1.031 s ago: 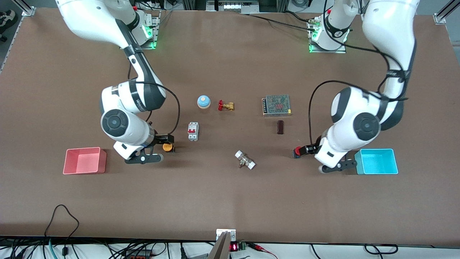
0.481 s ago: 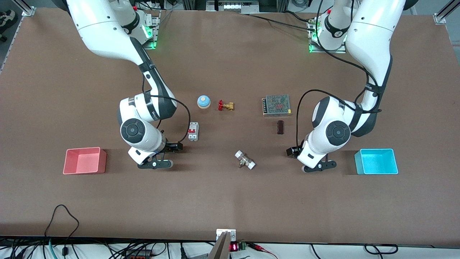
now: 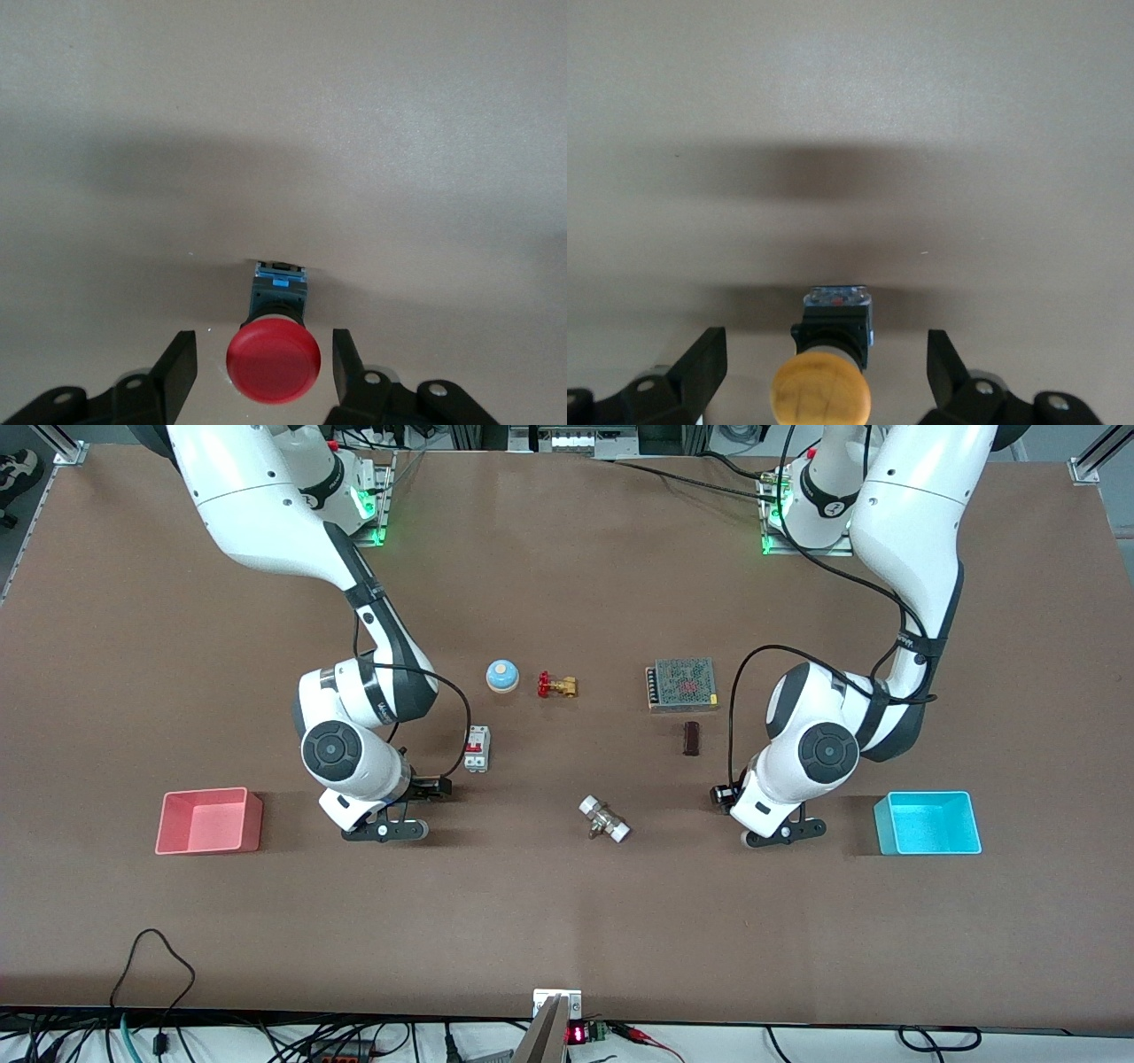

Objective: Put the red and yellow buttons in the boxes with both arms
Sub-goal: 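Grasp the yellow button with the right gripper while the left gripper grasps the red, then carry the yellow button to the pink box while the left gripper carries red to cyan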

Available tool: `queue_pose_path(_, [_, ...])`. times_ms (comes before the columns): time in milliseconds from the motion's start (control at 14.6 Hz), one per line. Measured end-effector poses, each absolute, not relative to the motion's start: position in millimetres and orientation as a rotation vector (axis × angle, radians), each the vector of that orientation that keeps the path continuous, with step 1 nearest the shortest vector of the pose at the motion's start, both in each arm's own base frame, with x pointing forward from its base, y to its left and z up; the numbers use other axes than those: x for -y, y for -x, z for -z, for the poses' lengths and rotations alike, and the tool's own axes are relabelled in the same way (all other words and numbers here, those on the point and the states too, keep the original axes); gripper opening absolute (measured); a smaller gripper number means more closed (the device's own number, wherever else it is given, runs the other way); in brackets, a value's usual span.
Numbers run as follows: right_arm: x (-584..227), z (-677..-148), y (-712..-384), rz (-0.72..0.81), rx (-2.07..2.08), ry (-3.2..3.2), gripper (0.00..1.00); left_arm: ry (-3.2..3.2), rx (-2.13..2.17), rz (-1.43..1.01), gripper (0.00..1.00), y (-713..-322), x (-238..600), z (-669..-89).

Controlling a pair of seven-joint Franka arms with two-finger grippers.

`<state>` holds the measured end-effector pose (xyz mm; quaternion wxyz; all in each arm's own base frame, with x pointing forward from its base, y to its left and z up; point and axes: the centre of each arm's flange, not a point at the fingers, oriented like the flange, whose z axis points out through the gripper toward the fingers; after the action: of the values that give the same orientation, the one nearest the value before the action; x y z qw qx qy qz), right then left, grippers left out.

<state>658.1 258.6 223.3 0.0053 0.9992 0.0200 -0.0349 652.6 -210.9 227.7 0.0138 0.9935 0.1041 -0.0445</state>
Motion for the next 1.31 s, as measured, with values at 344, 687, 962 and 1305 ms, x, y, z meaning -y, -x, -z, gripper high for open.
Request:
queue_pose_path(344, [-257.5,-220.3,-654.9,0.153,-0.063,-3.117,1.00,-3.091,-0.344,0.133,0.42,-652.8,211.7,-228.3])
queue_pose_path(687, [-257.1,-216.7,-653.5,0.171,-0.063,-3.112,0.78,-3.086,-0.374,0.083,0.42,-661.4,198.8,-245.4])
queue_pose_path(962, [-256.1,-215.2,-653.6,0.174,-0.061,-3.110,0.42,-3.072,-0.403,0.013,0.42,-676.3,156.9,-276.4])
queue_pose_path(1305, [-245.8,-230.4,-664.9,0.124,-0.033,-3.114,0.41,-3.085,-0.356,0.040,0.42,-683.7,90.8,-304.2])
